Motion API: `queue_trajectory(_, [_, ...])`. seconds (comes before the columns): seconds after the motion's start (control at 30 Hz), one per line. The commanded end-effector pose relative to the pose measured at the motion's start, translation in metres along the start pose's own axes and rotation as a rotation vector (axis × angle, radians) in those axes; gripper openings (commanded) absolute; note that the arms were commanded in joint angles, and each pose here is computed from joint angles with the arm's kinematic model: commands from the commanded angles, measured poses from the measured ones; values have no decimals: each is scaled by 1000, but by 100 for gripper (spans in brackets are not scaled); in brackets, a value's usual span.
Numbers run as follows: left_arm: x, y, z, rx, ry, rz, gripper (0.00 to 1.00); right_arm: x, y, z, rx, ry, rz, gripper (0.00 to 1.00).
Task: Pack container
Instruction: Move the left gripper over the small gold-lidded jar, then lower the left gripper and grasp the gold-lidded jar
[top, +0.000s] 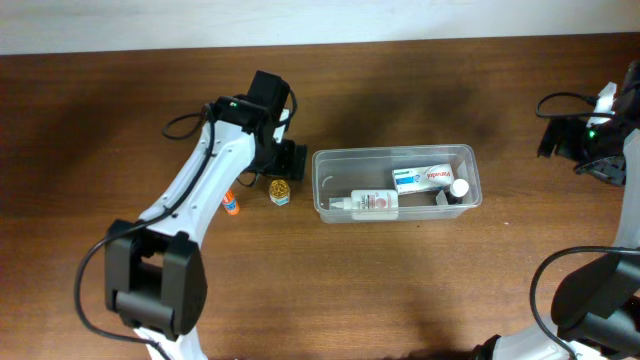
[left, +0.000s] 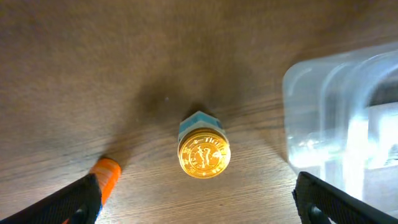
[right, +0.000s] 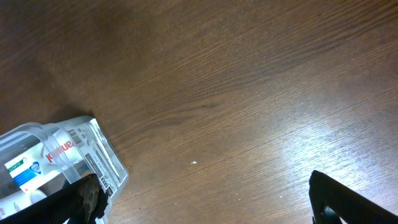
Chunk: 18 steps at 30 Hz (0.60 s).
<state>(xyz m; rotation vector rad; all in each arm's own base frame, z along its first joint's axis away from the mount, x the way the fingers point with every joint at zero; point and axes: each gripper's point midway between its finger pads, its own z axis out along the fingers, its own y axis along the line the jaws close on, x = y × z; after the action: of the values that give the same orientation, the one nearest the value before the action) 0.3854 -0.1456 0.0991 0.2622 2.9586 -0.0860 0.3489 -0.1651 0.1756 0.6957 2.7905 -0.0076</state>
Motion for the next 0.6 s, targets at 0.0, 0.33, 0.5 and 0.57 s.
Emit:
queue_trajectory(0.0, [5, 0, 17, 0, 62, -16, 99, 1, -2, 1, -1, 5, 18, 98])
queue_trajectory(0.33, [21, 3, 49, -20, 170, -18, 99, 1, -2, 1, -1, 5, 18, 98])
queue_trajectory(0.5, [25, 4, 61, -26, 202, -19, 99, 1, -2, 1, -1, 5, 18, 98])
queue_trajectory(0.57, [27, 4, 64, -28, 212, -19, 99, 1, -2, 1, -1, 5, 18, 98])
